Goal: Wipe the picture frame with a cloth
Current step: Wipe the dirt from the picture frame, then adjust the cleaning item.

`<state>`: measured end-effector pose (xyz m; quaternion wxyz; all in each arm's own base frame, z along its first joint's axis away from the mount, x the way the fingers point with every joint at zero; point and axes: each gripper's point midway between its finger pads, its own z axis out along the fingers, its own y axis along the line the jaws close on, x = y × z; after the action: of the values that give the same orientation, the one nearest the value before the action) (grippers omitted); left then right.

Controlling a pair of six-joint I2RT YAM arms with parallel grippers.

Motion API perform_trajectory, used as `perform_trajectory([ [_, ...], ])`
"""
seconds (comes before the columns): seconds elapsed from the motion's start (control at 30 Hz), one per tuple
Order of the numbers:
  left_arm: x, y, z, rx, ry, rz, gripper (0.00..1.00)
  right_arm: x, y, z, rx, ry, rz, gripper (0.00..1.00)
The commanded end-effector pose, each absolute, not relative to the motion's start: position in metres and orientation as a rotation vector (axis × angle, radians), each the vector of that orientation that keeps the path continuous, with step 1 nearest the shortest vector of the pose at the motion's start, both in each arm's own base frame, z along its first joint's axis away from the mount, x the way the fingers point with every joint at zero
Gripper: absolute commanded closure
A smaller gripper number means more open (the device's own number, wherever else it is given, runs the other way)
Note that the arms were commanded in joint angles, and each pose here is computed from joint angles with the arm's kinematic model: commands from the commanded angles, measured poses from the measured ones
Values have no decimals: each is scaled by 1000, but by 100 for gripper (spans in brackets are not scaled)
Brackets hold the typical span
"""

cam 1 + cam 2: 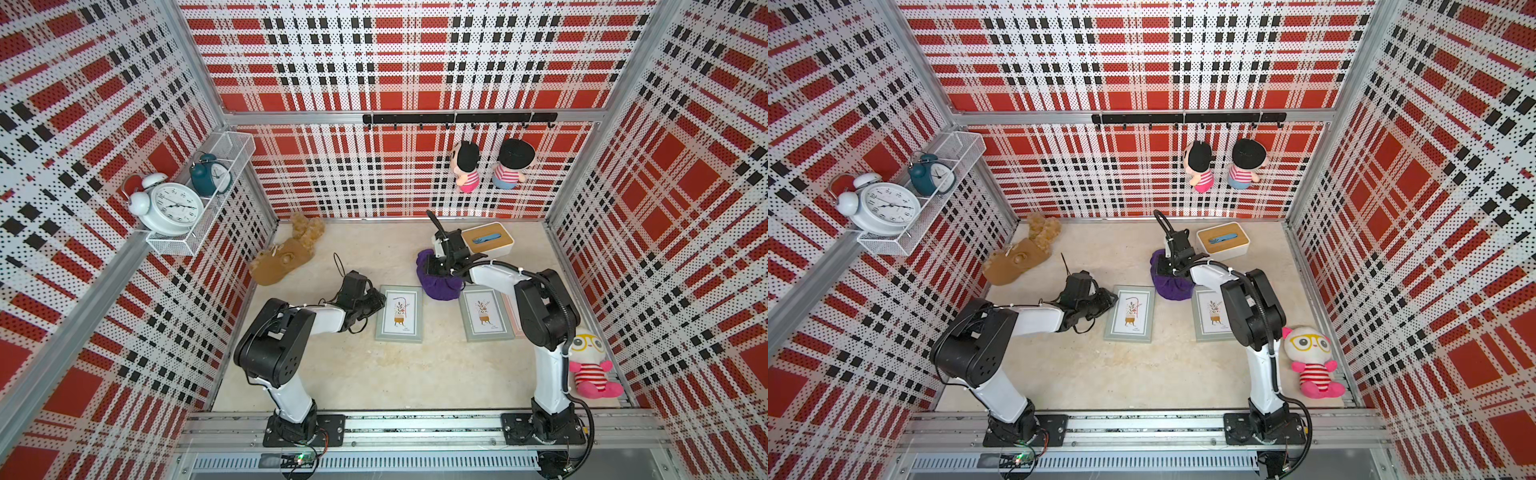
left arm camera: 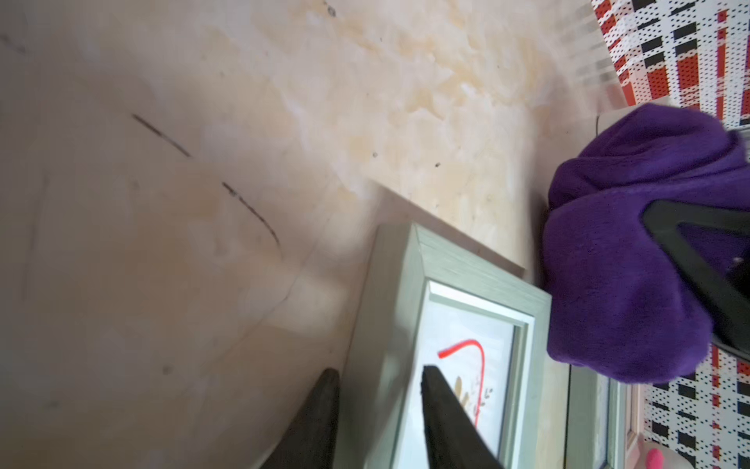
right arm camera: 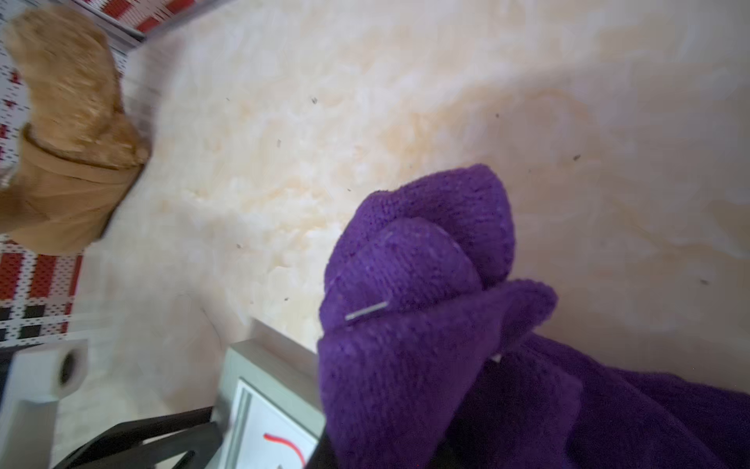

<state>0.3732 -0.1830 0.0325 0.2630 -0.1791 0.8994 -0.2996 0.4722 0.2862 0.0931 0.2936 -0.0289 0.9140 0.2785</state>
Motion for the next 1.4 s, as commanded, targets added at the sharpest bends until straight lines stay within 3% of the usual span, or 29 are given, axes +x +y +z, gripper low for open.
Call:
perform_trajectory([
  [0.0,379,-184,62,-470,2420,-841,50,452,315,157,-137,2323,958,100],
  [0.33,396,-157,204,-535,1990,-1091,6,433,358,278,-19,1999,1655,100],
  [0.43,388,-148,232,-610,1843,-1271,1,435,361,293,40,1933,1768,100],
  [0.73,374,-193,271,-600,1706,-1625,2,446,374,305,200,1838,1965,100],
  [1.17,399,-222,281,-499,1700,-1629,0,420,396,282,285,1893,2174,98],
  [1.37,398,-224,284,-461,1702,-1632,16,411,405,269,287,1958,2182,90],
])
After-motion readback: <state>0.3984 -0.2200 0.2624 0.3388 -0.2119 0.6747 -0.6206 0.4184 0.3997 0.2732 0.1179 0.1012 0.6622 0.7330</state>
